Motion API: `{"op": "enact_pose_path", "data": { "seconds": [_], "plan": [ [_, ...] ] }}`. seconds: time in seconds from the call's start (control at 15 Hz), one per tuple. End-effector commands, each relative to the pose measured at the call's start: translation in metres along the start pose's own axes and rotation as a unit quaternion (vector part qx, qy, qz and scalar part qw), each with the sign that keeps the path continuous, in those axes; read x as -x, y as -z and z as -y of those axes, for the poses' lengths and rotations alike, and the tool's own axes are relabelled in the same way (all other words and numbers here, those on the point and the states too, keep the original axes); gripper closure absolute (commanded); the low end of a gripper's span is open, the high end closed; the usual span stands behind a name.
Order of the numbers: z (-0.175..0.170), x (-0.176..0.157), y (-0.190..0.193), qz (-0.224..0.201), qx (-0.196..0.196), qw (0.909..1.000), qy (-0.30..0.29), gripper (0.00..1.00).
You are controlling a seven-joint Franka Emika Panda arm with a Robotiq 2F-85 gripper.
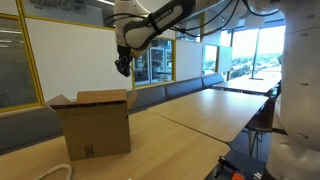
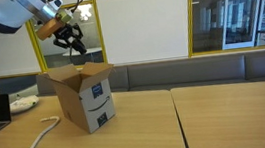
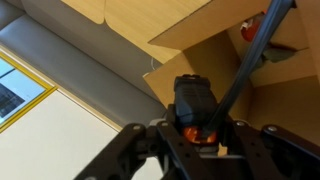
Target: Put the objects on the table into the box.
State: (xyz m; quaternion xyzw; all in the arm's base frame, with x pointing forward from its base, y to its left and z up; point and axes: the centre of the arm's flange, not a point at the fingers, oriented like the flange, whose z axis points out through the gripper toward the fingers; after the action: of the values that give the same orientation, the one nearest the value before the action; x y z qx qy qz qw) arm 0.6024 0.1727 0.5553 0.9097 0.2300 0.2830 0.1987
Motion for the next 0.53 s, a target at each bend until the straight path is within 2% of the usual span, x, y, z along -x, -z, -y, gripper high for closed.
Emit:
{"op": "enact_pose_path", "data": {
  "seconds": [0.0, 0.2, 0.47],
  "plan": [
    [0.011, 0.0, -0.005, -0.026, -0.056, 0.9981, -0.006, 0.86],
    [0.023, 0.002, -0.042, -0.022, -0.126, 0.9917, -0.018, 0.86],
    [0.042, 0.001, -0.108, 0.018, -0.196, 0.9802, -0.023, 0.86]
  ]
}}
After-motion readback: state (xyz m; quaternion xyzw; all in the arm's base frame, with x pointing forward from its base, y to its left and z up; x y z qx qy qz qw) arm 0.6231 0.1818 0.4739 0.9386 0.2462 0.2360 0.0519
